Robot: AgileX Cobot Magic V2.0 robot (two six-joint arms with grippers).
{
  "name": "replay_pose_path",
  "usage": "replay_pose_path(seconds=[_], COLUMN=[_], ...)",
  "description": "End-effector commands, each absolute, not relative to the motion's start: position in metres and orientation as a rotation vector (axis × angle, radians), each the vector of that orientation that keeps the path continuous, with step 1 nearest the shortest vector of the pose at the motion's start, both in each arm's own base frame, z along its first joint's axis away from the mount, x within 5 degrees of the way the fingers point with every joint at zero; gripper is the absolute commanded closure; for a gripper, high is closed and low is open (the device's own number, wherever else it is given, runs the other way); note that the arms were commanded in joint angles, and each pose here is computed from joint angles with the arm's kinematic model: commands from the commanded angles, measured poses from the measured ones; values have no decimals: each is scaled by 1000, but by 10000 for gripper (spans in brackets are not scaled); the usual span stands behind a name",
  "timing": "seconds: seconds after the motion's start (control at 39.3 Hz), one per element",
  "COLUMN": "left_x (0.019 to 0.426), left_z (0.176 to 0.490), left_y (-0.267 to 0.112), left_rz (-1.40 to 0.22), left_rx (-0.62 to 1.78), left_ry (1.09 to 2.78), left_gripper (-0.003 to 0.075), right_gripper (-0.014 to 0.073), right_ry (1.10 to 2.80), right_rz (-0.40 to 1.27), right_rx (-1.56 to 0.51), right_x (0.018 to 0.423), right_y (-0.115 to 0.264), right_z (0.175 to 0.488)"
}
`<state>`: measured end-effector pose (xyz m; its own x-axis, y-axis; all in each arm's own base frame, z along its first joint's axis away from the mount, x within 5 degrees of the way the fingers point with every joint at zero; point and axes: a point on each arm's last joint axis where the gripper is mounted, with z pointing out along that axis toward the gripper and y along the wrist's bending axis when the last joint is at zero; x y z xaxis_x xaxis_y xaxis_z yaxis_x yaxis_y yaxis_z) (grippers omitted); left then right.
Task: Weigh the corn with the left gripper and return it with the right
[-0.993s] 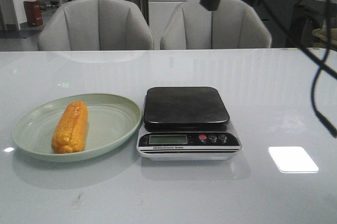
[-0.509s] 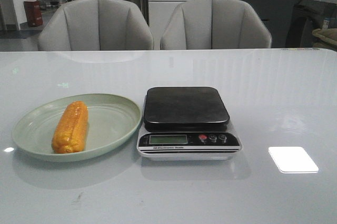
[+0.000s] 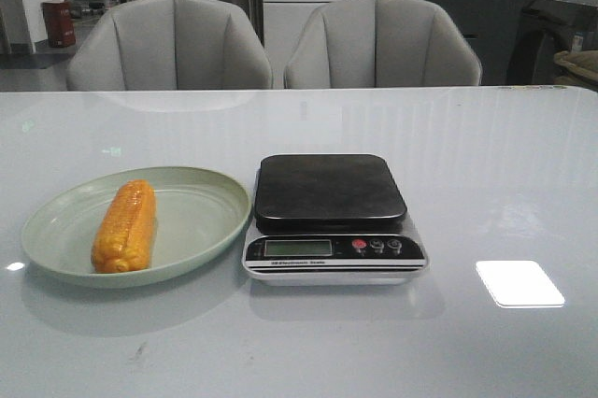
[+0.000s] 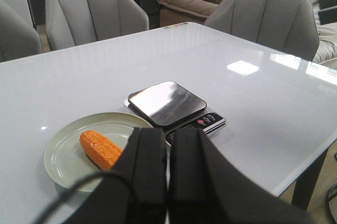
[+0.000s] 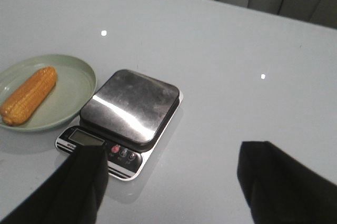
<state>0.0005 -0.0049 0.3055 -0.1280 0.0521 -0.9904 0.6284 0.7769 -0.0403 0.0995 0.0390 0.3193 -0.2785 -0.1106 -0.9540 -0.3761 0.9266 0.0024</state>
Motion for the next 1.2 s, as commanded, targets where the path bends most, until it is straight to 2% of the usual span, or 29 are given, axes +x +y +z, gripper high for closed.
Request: replay_pose_path(seconds=[0.0,0.2,0.38,0.51,0.61,0.74,0.76,0.84,1.17], left_x=[-1,-1,-1,-1,-1,-1,-1,-1,-1], left_z=[319,319,319,319,319,319,319,319,319], left_y=[-3,-3,-3,-3,-3,-3,-3,-3,-3], left_rz=[-566,-566,-566,-566,-566,-566,-566,-566,-566], left_rx=[518,518,518,518,518,518,518,518,518], left_ry=[1549,1549,1549,1549,1549,1549,1549,1549,1549], left_gripper=[606,606,606,606,606,606,606,606,606], right_gripper=[-11,-11,-11,-1,141,445,478,442,440], right_ry=[1667,1454,1452,1433,1430,1463,1469,1479,1484], right_rz=[266,265,258,255,255,256,256,257,257], right_rx=[-316,-258,-249,-240,-239,-249,-251,-254,-256], right_x=[84,55,57,58,58,58,58,58,58], right_y=[32,20,20,19,19,20,20,20,20], right_z=[323,300,276,274,274,271,270,269,269])
